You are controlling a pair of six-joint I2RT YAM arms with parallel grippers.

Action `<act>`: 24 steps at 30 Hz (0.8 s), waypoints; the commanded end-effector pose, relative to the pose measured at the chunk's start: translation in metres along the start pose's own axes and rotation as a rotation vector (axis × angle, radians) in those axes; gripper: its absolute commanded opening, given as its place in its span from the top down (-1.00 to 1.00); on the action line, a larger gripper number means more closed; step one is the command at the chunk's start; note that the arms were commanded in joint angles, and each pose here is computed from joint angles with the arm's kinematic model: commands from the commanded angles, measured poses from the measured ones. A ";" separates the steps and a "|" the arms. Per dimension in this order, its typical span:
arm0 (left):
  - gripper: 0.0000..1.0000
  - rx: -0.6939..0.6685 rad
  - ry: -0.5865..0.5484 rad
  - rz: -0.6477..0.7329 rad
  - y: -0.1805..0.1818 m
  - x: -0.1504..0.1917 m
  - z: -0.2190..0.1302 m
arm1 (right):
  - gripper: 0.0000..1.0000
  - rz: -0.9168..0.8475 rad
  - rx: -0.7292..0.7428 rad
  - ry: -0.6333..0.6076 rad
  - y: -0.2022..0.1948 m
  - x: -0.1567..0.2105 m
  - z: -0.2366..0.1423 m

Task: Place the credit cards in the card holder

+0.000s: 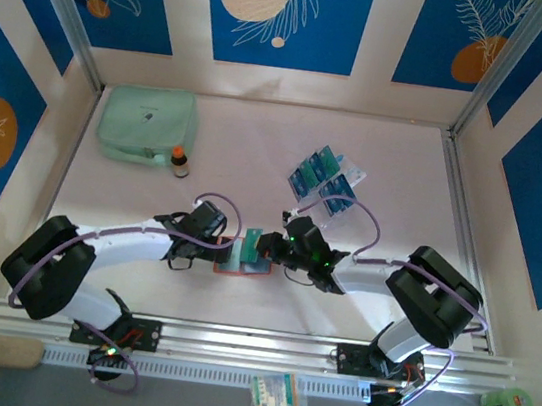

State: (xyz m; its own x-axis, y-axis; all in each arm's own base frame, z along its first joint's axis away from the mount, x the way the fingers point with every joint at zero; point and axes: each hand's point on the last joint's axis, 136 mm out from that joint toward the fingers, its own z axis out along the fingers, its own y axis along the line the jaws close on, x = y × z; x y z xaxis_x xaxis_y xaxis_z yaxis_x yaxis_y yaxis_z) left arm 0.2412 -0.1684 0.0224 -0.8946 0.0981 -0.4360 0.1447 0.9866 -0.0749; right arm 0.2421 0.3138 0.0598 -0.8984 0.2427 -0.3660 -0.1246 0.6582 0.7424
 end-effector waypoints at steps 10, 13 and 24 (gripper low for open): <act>-1.00 -0.020 0.021 0.006 0.004 0.008 0.003 | 1.00 0.019 -0.019 0.019 0.003 0.006 0.009; -1.00 -0.021 0.021 0.006 0.004 0.009 0.003 | 1.00 0.026 -0.020 0.030 0.001 0.009 0.010; -1.00 -0.016 0.016 0.005 0.003 0.007 0.001 | 1.00 0.023 -0.012 0.070 -0.005 0.021 0.010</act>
State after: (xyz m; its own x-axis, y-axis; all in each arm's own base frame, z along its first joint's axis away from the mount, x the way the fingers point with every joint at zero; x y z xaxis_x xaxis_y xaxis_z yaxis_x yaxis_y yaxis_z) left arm 0.2410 -0.1682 0.0220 -0.8945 0.0980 -0.4363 0.1447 0.9866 -0.0751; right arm 0.2357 0.3227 0.0495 -0.9168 0.2267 -0.3288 -0.1137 0.6411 0.7590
